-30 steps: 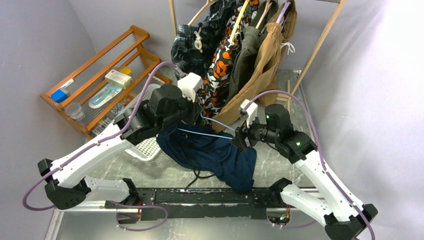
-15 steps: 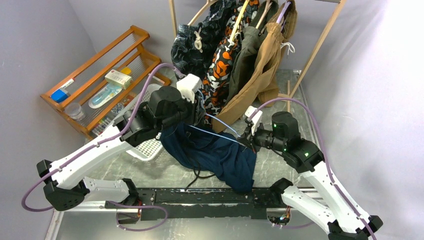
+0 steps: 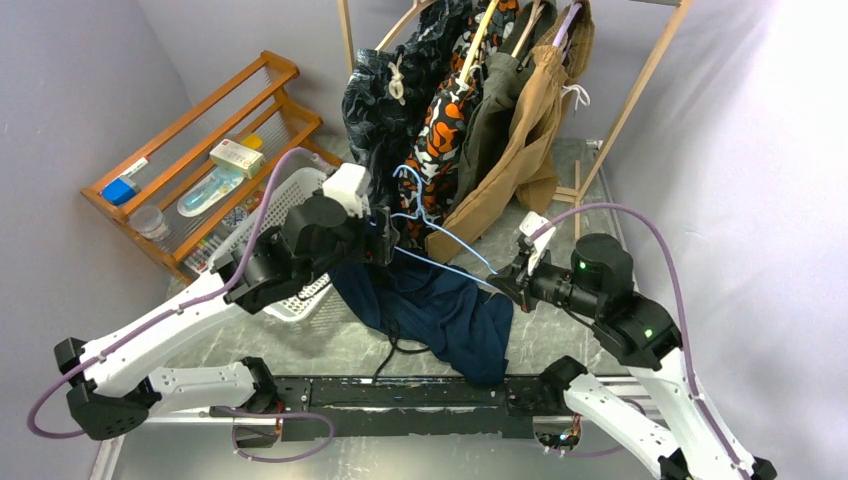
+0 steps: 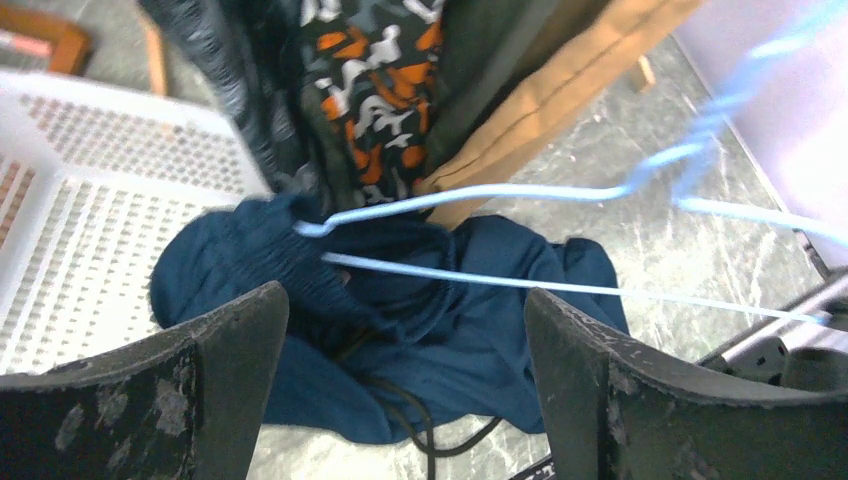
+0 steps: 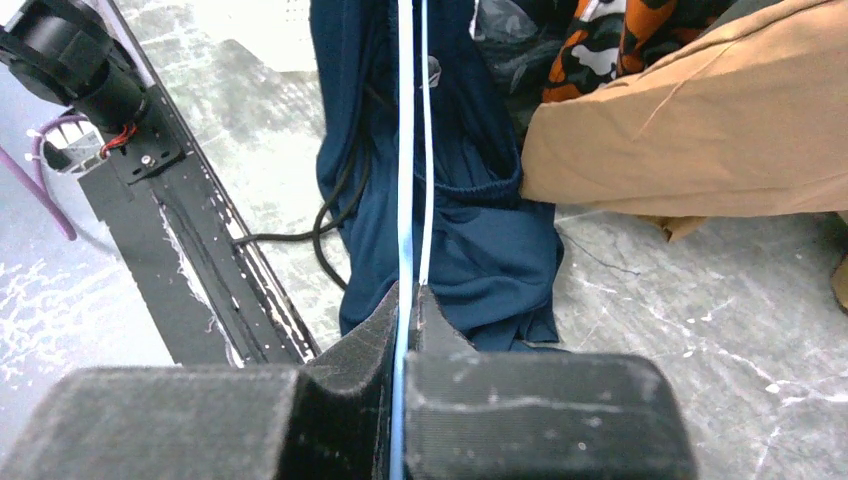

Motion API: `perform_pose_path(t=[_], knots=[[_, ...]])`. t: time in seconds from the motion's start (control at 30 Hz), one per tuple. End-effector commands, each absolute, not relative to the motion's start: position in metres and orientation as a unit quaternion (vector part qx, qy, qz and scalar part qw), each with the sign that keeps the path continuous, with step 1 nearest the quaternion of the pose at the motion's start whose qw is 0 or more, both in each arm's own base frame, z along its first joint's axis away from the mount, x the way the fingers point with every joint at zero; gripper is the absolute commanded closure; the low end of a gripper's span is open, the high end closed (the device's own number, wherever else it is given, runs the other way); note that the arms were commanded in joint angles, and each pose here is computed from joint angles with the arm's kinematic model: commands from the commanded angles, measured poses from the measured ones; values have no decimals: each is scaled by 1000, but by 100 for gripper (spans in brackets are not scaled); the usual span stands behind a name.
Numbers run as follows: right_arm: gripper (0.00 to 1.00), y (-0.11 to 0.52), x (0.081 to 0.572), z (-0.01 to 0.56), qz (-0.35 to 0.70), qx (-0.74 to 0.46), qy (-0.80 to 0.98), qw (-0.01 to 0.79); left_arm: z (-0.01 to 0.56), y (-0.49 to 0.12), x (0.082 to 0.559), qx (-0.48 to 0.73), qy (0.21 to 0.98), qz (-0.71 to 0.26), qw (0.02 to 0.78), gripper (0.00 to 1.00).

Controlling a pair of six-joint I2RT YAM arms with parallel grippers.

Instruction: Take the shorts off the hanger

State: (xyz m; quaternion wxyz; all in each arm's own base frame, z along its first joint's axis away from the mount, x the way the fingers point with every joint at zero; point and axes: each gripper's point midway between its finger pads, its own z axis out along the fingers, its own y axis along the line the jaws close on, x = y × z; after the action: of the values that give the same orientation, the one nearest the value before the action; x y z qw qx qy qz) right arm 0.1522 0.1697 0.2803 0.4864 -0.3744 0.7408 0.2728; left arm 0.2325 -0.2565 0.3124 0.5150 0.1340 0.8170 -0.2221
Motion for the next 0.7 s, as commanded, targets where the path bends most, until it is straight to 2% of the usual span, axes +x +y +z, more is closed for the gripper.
perform_pose_path(t=[0.0, 0.13, 0.3, 0.53, 0.67], knots=[[100, 164, 150, 299, 270, -363, 726, 518, 313, -219, 243, 16, 810, -193, 554, 8], [100, 163, 154, 299, 264, -361, 720, 531, 296, -193, 246, -74, 814, -165, 552, 6], [100, 163, 155, 298, 262, -360, 723, 529, 285, -192, 241, -76, 823, -165, 538, 6], [100, 159, 153, 301, 260, -347, 729, 529, 258, -177, 237, -92, 842, -131, 515, 1], [100, 156, 152, 304, 259, -342, 727, 535, 236, -171, 244, -101, 868, -130, 469, 1]])
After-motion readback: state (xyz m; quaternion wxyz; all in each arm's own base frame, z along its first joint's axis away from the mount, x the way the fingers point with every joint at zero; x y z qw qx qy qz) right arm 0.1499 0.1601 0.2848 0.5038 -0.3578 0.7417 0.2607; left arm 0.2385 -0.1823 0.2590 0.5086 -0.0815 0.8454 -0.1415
